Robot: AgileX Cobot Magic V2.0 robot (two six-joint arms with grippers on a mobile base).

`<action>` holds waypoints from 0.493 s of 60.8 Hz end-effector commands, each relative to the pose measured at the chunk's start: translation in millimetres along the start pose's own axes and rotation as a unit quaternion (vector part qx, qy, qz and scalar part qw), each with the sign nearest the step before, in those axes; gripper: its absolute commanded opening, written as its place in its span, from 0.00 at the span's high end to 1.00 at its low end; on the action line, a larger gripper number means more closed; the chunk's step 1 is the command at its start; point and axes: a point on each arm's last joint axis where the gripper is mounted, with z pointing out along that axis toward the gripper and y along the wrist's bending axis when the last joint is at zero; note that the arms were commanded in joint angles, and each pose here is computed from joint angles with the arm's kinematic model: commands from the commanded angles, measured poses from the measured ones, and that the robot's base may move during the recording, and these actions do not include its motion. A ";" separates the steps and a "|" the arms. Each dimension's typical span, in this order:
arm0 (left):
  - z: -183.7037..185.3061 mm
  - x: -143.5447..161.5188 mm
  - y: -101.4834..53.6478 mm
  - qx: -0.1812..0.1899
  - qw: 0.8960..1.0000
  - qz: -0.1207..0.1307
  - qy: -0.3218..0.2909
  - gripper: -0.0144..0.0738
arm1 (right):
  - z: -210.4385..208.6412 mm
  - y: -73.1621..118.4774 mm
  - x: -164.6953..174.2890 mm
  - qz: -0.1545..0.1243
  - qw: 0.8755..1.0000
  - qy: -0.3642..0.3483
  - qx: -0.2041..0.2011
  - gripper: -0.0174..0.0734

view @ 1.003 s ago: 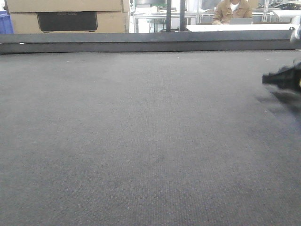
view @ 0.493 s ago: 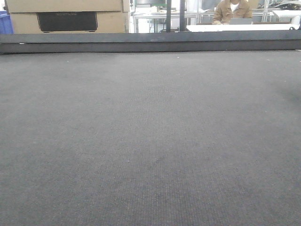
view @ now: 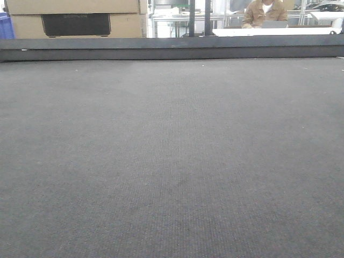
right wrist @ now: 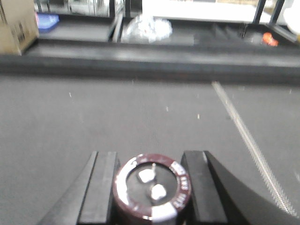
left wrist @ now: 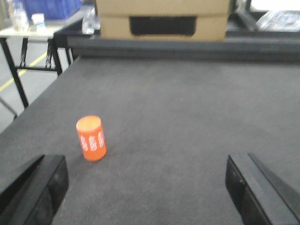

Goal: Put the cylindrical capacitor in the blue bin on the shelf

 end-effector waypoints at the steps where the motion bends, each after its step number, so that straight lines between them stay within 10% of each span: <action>1: 21.1 5.0 0.4 0.003 1.000 -0.004 -0.021 0.17 | -2.9 0.5 -2.4 0.002 1.000 -0.007 -0.002 0.99; 30: 155.0 66.8 44.0 -0.044 0.994 -0.095 0.026 0.17 | -2.4 16.2 -2.1 -0.004 0.999 -0.008 -0.046 0.99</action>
